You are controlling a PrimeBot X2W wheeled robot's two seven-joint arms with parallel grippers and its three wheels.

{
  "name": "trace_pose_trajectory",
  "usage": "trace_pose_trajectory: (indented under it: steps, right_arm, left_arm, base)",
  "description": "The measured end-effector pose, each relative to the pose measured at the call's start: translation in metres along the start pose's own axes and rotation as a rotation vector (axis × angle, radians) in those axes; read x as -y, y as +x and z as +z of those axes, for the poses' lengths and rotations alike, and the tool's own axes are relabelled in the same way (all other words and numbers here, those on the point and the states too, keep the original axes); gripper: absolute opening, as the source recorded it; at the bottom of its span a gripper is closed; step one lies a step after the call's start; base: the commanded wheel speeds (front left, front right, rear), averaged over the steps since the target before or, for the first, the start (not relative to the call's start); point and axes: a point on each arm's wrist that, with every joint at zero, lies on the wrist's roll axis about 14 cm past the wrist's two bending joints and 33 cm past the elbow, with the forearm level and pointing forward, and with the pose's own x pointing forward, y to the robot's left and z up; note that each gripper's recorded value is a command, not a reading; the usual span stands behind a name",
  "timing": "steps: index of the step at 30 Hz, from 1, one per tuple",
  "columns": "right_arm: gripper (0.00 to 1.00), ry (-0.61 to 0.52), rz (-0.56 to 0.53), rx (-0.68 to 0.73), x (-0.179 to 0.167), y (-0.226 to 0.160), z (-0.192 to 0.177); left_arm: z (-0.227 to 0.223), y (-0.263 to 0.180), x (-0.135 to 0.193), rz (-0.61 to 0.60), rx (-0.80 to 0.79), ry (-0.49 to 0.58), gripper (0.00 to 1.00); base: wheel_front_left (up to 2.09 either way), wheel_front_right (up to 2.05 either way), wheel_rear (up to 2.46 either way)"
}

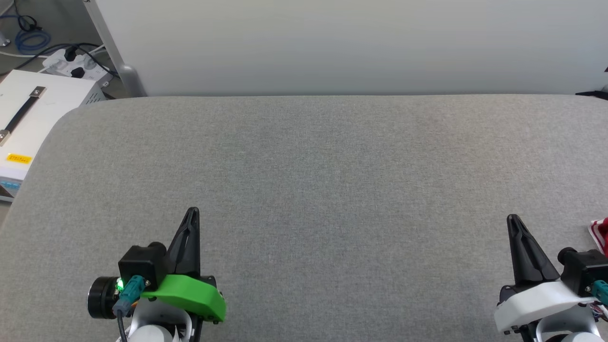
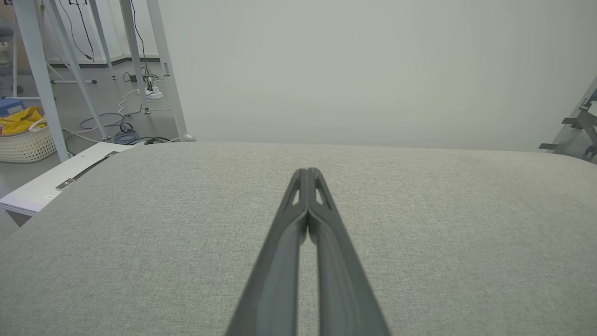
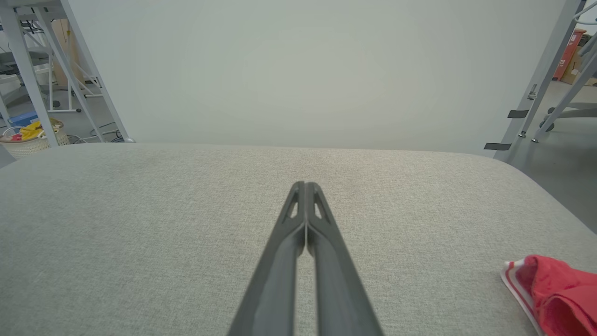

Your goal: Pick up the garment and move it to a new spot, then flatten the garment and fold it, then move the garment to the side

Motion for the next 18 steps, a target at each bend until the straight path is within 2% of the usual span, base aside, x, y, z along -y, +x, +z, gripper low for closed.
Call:
trace_pose_trajectory:
  steps: [18]
  right_arm:
    - [0.00,-0.023,0.013,-0.022,-0.0072,0.0009,-0.0015]
  left_arm:
    - [0.0020,-0.0003,-0.0031,0.019,-0.017,0.040,0.00]
  base:
    - [0.00,0.00,0.00]
